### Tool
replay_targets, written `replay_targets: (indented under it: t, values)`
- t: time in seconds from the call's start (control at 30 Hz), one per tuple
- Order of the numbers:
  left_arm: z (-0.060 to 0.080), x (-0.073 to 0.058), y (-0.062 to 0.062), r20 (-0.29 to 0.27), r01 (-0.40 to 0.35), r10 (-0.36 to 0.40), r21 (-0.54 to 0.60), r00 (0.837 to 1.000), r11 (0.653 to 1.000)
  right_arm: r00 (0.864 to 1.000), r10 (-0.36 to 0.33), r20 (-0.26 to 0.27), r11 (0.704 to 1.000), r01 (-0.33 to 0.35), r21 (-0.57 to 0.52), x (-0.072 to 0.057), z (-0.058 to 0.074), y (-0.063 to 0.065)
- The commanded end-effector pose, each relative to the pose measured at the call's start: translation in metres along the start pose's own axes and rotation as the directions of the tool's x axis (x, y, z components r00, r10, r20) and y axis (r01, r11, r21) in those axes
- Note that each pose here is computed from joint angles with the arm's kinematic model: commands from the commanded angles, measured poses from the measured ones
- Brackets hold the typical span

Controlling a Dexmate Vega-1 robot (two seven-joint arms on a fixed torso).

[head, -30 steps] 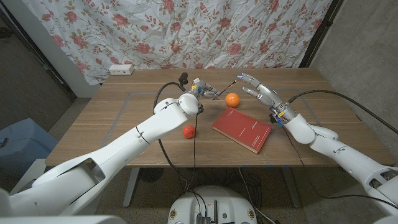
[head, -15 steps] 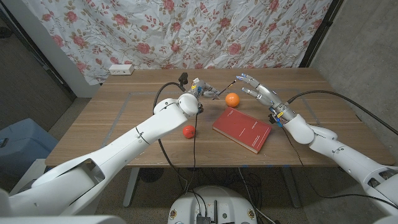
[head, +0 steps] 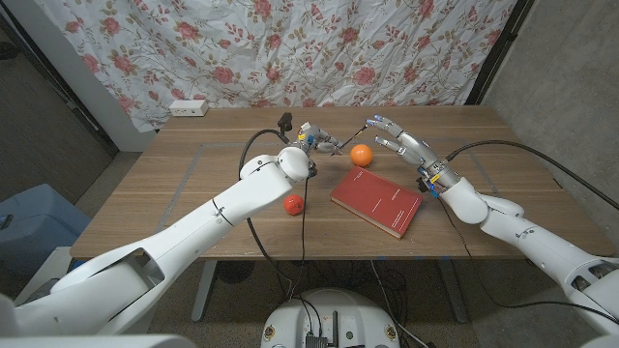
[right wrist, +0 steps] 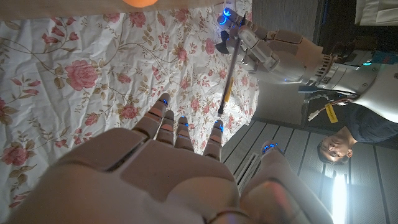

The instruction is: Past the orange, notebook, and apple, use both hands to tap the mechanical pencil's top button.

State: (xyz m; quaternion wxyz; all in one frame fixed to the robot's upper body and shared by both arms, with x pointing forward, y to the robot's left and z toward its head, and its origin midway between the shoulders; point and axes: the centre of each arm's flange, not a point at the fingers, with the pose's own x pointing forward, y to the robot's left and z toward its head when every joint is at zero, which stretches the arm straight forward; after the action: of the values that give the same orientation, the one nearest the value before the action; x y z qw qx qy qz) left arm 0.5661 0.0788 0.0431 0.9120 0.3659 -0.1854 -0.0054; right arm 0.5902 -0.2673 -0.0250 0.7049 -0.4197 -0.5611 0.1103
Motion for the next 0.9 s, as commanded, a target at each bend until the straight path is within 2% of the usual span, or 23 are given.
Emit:
replay_targets:
  t: [0.03,0.9]
  values:
    - [0.0002,-0.0004,-0.0026,0.003,-0.003,0.003,-0.001,1.0,1.0,1.0,0.004,0.0,1.0,-0.004,0.0,-0.001,-0.0005,0.0004]
    - [0.0002,0.0007,-0.0021,0.004,-0.016,0.016,-0.008,1.0,1.0,1.0,0.009,-0.003,1.0,-0.009,0.019,0.0015,-0.0023,0.0045]
